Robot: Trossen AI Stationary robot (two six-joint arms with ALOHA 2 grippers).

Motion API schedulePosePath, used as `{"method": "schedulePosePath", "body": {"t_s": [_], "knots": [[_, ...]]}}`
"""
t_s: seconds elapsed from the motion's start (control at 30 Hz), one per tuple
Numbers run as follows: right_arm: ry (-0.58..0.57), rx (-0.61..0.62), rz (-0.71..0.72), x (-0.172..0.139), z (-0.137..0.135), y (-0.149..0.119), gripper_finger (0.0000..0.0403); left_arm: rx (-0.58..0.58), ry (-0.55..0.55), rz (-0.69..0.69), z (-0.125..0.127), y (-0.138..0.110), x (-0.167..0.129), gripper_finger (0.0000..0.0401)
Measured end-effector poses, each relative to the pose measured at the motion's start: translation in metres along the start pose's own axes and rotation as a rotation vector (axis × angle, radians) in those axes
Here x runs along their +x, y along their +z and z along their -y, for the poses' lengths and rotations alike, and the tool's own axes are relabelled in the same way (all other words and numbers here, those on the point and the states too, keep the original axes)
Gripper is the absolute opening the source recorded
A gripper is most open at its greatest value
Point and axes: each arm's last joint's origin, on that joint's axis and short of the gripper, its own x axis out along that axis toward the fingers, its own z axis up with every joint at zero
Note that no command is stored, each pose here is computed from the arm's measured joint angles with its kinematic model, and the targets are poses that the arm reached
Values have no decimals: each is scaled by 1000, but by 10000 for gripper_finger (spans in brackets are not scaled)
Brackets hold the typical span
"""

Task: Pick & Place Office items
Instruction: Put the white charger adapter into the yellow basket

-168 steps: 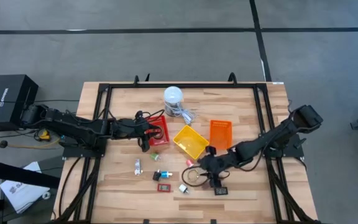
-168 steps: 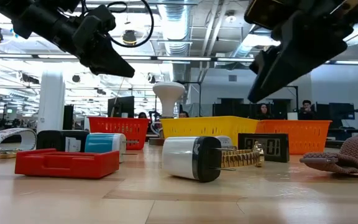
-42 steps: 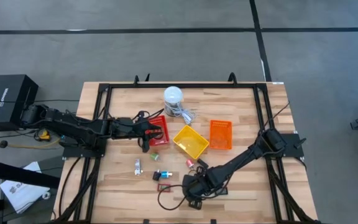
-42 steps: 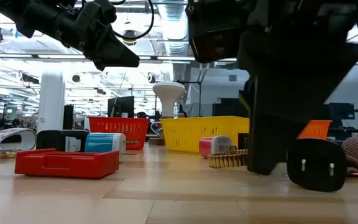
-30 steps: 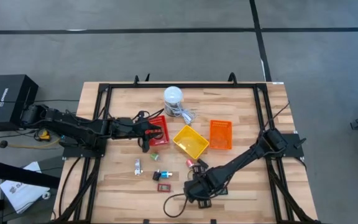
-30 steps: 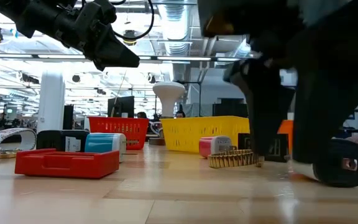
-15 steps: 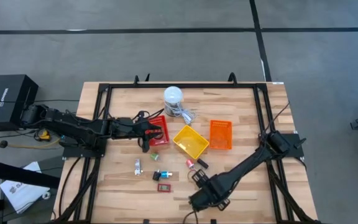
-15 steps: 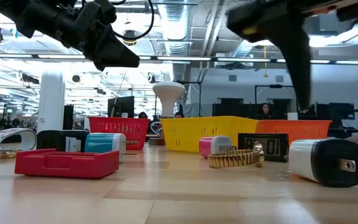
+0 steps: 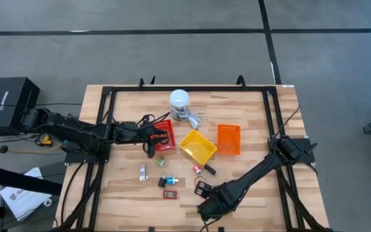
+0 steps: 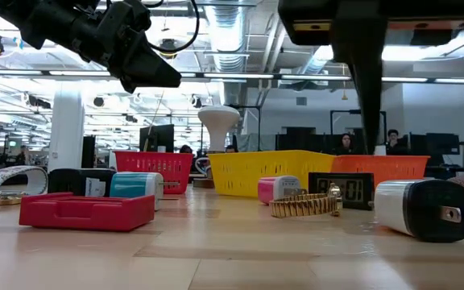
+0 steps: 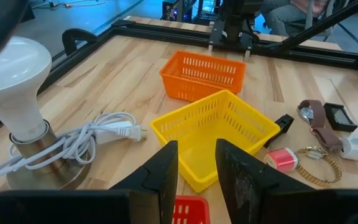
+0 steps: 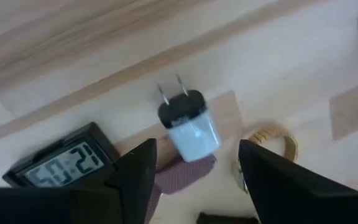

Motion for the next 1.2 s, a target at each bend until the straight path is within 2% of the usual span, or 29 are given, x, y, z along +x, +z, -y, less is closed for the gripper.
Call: {"method": "schedulePosePath", "body": {"t_s": [0.4, 0.8, 1.03, 1.2], "knots": [[-3, -60, 4, 3, 6, -3, 222, 0, 0, 0, 0, 0, 0, 102], [-3, -57, 49, 6, 9, 1, 224, 0, 0, 0, 0, 0, 0, 102], [10, -192, 32, 5, 3, 2, 224, 0, 0, 0, 0, 0, 0, 102], [19, -189, 22, 5, 4, -1, 220, 0, 0, 0, 0, 0, 0, 102]]}}
